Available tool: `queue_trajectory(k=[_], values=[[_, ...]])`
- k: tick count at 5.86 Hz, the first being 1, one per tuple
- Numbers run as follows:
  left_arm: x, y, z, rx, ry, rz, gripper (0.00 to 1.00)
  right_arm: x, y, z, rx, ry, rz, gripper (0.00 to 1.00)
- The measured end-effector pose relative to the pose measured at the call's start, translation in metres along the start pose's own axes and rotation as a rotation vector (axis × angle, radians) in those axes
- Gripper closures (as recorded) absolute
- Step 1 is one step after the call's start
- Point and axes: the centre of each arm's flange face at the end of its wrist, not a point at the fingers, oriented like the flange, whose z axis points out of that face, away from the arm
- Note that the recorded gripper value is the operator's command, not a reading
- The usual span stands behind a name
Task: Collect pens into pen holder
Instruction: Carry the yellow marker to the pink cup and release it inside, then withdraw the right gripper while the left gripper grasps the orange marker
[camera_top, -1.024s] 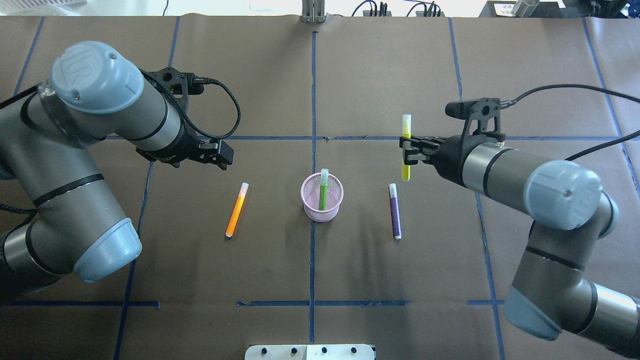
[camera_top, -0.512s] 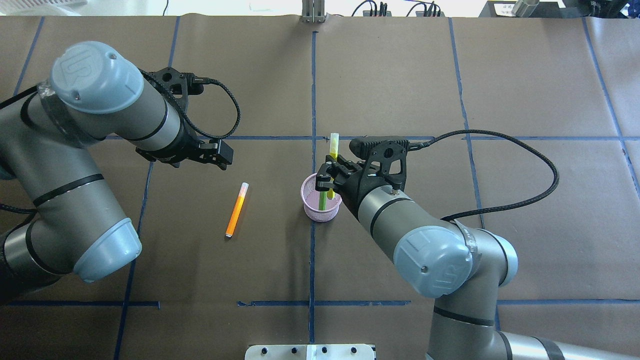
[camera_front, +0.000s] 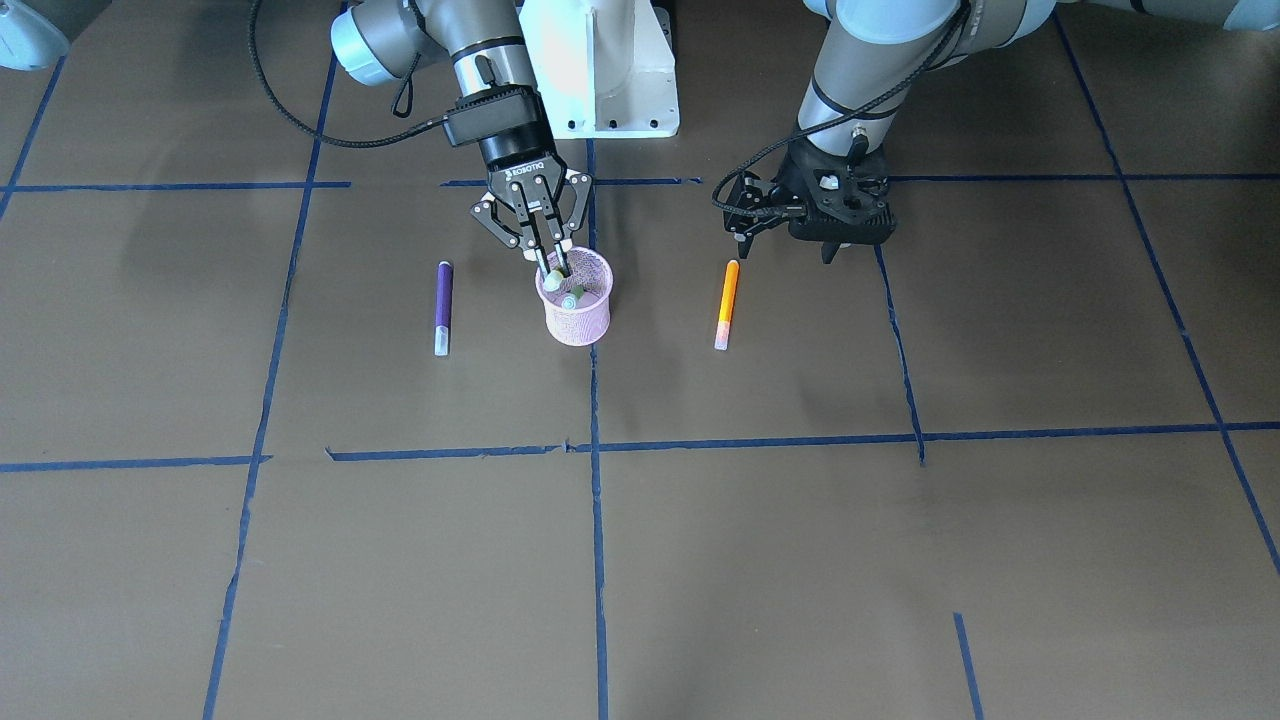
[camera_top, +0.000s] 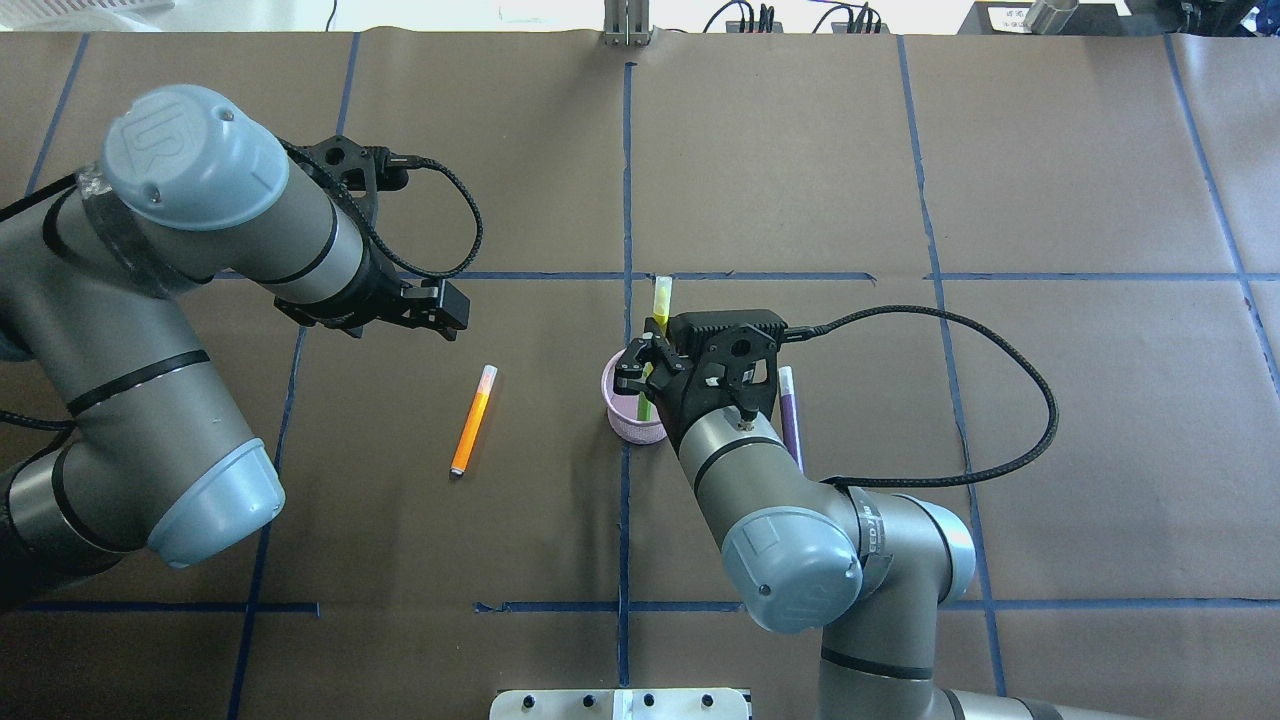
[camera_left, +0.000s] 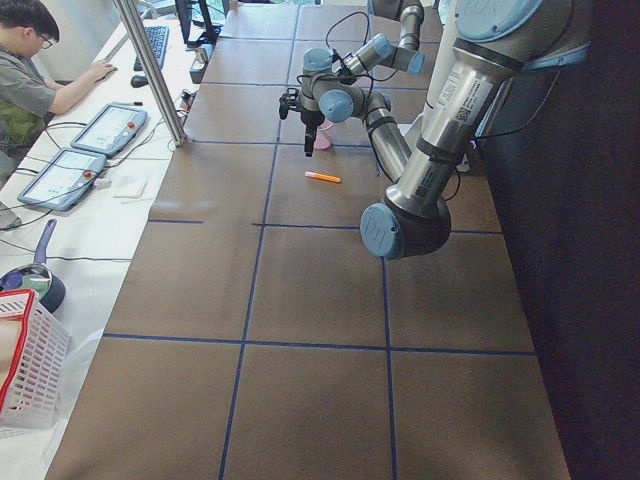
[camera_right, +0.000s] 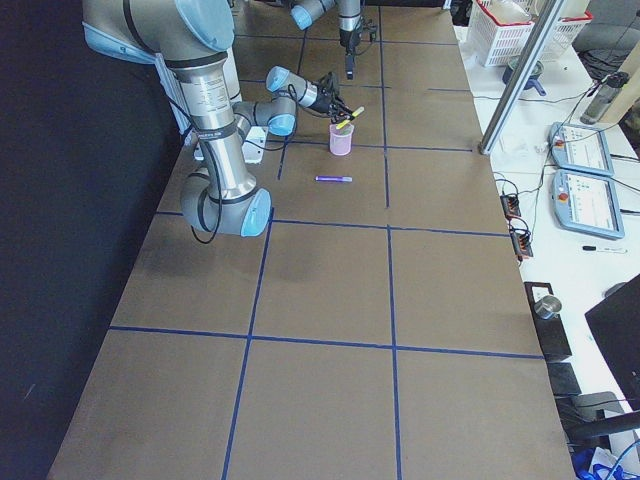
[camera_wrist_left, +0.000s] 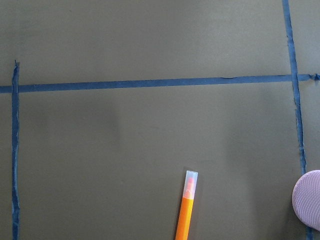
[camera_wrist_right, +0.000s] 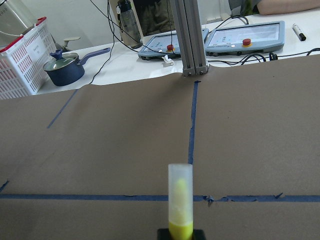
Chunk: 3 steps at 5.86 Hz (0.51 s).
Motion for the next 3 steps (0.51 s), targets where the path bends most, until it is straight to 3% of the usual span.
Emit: queue_trajectory(k=[1,3], values=[[0.001,0.001,-0.001,0.0,0.002,-0.001,0.0,-0.002,0.01,0.004,0.016,0.016,0.009,0.01],[0.001,0.001,0.001,0.0,0.002,-0.006,0.0,-0.016,0.009,0.002,0.018,0.004,0.042,0.0]])
